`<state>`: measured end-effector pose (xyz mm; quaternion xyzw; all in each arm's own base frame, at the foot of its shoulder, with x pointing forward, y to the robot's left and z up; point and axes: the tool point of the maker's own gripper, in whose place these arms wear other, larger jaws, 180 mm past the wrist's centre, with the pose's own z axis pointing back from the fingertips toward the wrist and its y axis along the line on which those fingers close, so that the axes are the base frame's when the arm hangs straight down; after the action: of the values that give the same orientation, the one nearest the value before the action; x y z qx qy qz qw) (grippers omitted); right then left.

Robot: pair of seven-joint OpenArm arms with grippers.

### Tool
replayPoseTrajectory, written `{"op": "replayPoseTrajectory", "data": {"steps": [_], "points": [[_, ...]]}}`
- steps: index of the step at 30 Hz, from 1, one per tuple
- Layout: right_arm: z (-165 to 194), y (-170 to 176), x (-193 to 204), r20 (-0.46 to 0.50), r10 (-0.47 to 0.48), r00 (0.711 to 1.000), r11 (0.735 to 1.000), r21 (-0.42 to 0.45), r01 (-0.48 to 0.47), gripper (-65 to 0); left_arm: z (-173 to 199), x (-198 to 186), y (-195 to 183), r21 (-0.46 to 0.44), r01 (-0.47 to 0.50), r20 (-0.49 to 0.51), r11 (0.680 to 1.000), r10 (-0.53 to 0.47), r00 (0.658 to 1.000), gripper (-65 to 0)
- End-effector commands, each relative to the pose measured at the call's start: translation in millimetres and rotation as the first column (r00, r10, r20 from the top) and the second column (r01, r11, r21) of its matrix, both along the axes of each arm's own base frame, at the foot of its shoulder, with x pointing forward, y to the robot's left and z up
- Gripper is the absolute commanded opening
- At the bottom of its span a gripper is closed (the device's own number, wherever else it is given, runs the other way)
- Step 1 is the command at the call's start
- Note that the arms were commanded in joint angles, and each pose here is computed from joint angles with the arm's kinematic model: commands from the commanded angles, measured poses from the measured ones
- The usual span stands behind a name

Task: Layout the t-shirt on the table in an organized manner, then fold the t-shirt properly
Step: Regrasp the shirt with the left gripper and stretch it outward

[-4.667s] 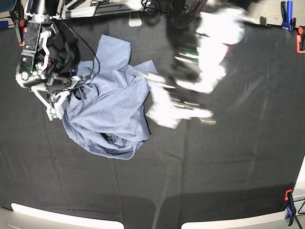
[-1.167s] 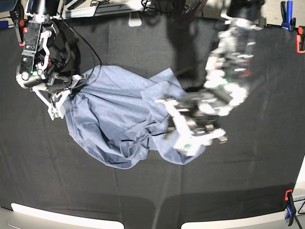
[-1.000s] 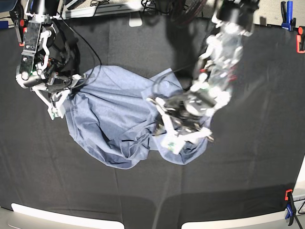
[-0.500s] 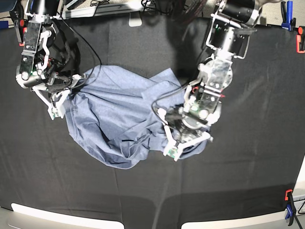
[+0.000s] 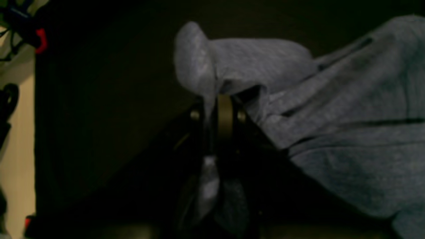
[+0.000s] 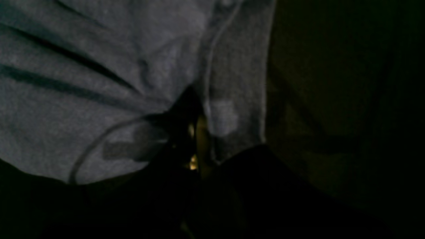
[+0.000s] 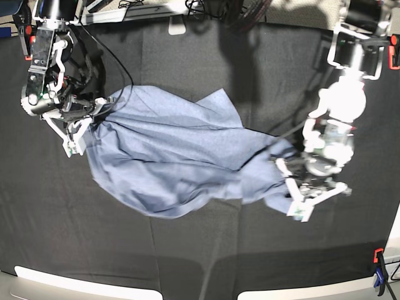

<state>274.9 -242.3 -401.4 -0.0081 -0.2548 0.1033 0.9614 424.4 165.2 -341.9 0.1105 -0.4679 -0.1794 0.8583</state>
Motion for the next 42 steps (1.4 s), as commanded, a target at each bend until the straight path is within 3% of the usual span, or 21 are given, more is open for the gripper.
{"op": "replayPoseTrajectory", "data": {"steps": [1,3,6,10,16,20,23,26,29,31,33,37,42], "points": [[11.4,-5.2,9.4,0.041,0.0,0.999,1.0,-0.015,0.001,-65.0,27.0,15.5,23.3,0.02,-0.041,0.093,0.999,0.039,0.995,-65.0],[11.3,-5.2,9.4,0.041,-0.001,0.999,1.0,-0.015,0.001,-65.0,33.2,20.4,42.3,-0.041,-0.085,0.129,0.996,0.089,0.988,-63.7],[11.3,-5.1,9.4,0.041,-0.001,0.999,1.0,-0.014,0.001,-65.0,40.9,26.1,66.9,-0.154,-0.14,0.181,0.978,0.167,0.969,-53.3],[11.4,-5.2,9.4,0.041,-0.001,0.999,1.0,-0.014,0.001,-65.0,38.2,27.5,83.8,-0.218,-0.165,0.207,0.962,0.21,0.955,-47.2],[11.4,-5.2,9.5,0.041,0.0,0.999,1.0,-0.014,0.001,-65.0,20.5,21.7,60.4,-0.318,-0.076,0.106,0.945,0.115,0.988,-46.8],[11.4,-5.2,9.5,0.041,-0.001,0.999,1.0,-0.014,0.001,-65.0,9.9,7.5,55.8,-0.319,-0.019,0.012,0.948,0.024,1.0,-46.8],[11.9,-5.0,10.3,0.047,0.0,0.999,1.0,-0.013,0.001,-65.0,15.0,-8.6,59.1,-0.32,0.021,0.003,0.947,-0.022,1.0,-46.6],[12.9,-4.6,11.8,0.057,0.001,0.998,1.0,-0.011,0.0,-65.0,22.2,-36.5,39.9,-0.282,0.18,0.017,0.942,-0.182,0.983,-45.5],[13.0,-4.4,11.9,0.057,0.001,0.998,1.0,-0.011,0.0,-65.0,29.7,-71.7,-2.6,-0.262,0.415,0.073,0.871,-0.411,0.909,-45.5],[12.8,-4.5,11.8,0.056,0.001,0.998,1.0,-0.011,0.0,-65.0,34.3,-86.0,-20.9,-0.206,0.524,0.141,0.826,-0.505,0.852,-45.5],[12.8,-4.7,11.7,0.056,0.001,0.998,1.0,-0.012,0.0,-65.0,27.2,-89.6,-26.8,-0.102,0.572,0.142,0.814,-0.557,0.818,-45.5],[12.8,-4.6,11.7,0.056,0.001,0.998,1.0,-0.012,0.0,-65.0,-1.8,-89.4,-31.7,0.047,0.622,0.014,0.781,-0.623,0.782,-45.5],[11.7,-5.1,9.9,0.044,0.0,0.999,1.0,-0.014,0.001,-65.0,-20.4,-76.3,-33.8,0.151,0.617,-0.056,0.773,-0.616,0.786,-44.1]]}}
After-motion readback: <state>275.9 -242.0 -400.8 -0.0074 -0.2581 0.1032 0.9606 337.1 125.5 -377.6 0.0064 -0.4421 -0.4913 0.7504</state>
